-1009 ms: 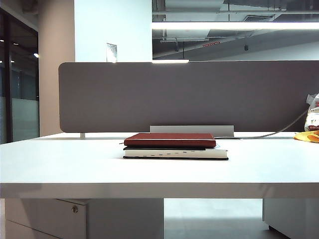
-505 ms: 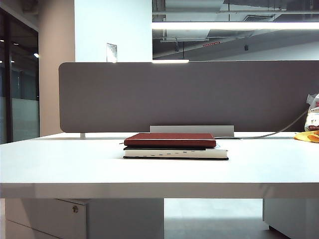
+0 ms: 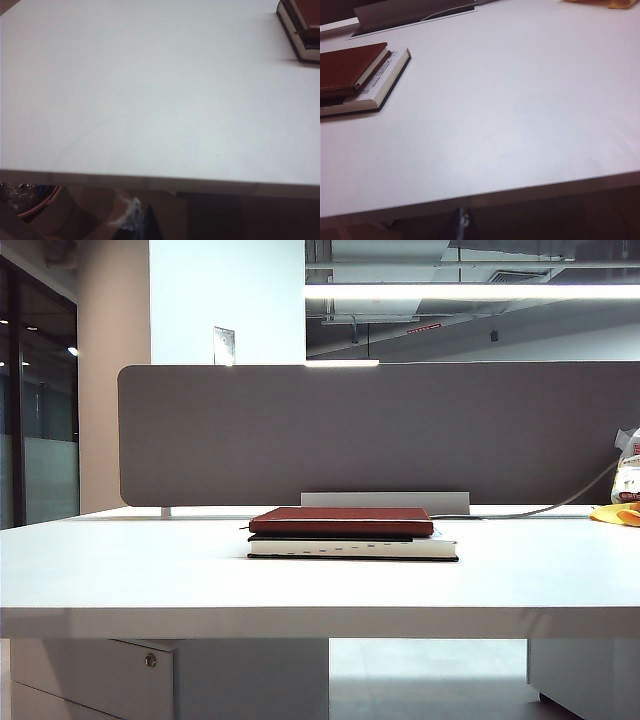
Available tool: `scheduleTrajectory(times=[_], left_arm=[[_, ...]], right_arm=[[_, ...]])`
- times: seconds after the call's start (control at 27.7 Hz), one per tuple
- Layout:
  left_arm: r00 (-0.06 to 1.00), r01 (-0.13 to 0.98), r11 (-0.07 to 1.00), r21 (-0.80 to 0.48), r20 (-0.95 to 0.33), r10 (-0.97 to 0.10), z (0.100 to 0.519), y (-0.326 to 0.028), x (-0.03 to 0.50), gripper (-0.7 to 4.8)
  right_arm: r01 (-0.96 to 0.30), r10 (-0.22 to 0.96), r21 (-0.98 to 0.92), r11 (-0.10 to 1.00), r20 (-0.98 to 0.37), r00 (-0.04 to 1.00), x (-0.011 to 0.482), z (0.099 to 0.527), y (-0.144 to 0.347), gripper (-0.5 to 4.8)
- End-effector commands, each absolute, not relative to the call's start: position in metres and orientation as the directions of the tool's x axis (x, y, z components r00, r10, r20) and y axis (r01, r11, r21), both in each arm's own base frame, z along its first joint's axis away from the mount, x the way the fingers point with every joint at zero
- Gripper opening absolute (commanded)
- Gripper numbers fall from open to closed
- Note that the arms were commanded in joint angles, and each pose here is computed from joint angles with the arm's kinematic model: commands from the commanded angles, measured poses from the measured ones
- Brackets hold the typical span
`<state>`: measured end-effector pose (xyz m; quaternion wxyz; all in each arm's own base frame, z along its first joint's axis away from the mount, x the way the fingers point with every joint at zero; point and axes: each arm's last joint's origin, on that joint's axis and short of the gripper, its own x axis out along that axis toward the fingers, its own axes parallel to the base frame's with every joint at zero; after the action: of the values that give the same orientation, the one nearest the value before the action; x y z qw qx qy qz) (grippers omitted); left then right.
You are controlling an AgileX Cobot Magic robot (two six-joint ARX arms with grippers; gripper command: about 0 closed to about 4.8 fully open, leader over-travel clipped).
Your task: Pick up the red book and place it on top of the black book.
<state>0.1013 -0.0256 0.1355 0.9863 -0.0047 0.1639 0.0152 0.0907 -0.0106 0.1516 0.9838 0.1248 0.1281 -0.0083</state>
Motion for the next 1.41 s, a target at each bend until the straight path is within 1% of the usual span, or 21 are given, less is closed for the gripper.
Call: scheduleTrajectory(times=[0.04,0.47,0.65,0.72,0.83,0.97,1.12,1.41], left_arm=[[0.942,-0.04,0.999,0.005,-0.335,0.039,0.134,-0.025,0.101,-0.05],[0.943,-0.041,0.999,0.002,-0.331,0.039,0.134,-0.025,0.101,-0.05],[0.959,-0.053,0.998,-0.027,-0.28,0.043,0.139,-0.022,0.1,-0.05],[0.968,-0.084,0.995,-0.046,-0.243,0.07,0.143,-0.017,0.099,-0.05],[0.97,-0.161,0.985,-0.065,-0.194,0.146,0.147,-0.008,0.098,-0.05],[0.964,-0.224,0.972,-0.075,-0.166,0.209,0.149,-0.001,0.097,-0.05],[0.962,-0.245,0.966,-0.082,-0.145,0.232,0.151,0.001,0.096,-0.05],[0.964,-0.243,0.966,-0.085,-0.137,0.23,0.152,0.001,0.095,-0.05]], right_arm=[[0.045,0.015,0.245,0.969,-0.237,0.971,0.091,0.154,-0.011,-0.05],[0.045,0.015,0.245,0.969,-0.238,0.971,0.091,0.154,-0.011,-0.05],[0.045,0.015,0.245,0.969,-0.237,0.971,0.091,0.154,-0.011,-0.05],[0.044,0.015,0.244,0.969,-0.237,0.971,0.091,0.154,-0.011,-0.05],[0.045,0.015,0.245,0.969,-0.237,0.971,0.091,0.154,-0.011,-0.05],[0.044,0.015,0.245,0.969,-0.237,0.971,0.091,0.154,-0.011,-0.05],[0.044,0.015,0.245,0.969,-0.236,0.972,0.091,0.154,-0.011,-0.05],[0.044,0.015,0.244,0.969,-0.234,0.972,0.091,0.155,-0.011,-0.05]])
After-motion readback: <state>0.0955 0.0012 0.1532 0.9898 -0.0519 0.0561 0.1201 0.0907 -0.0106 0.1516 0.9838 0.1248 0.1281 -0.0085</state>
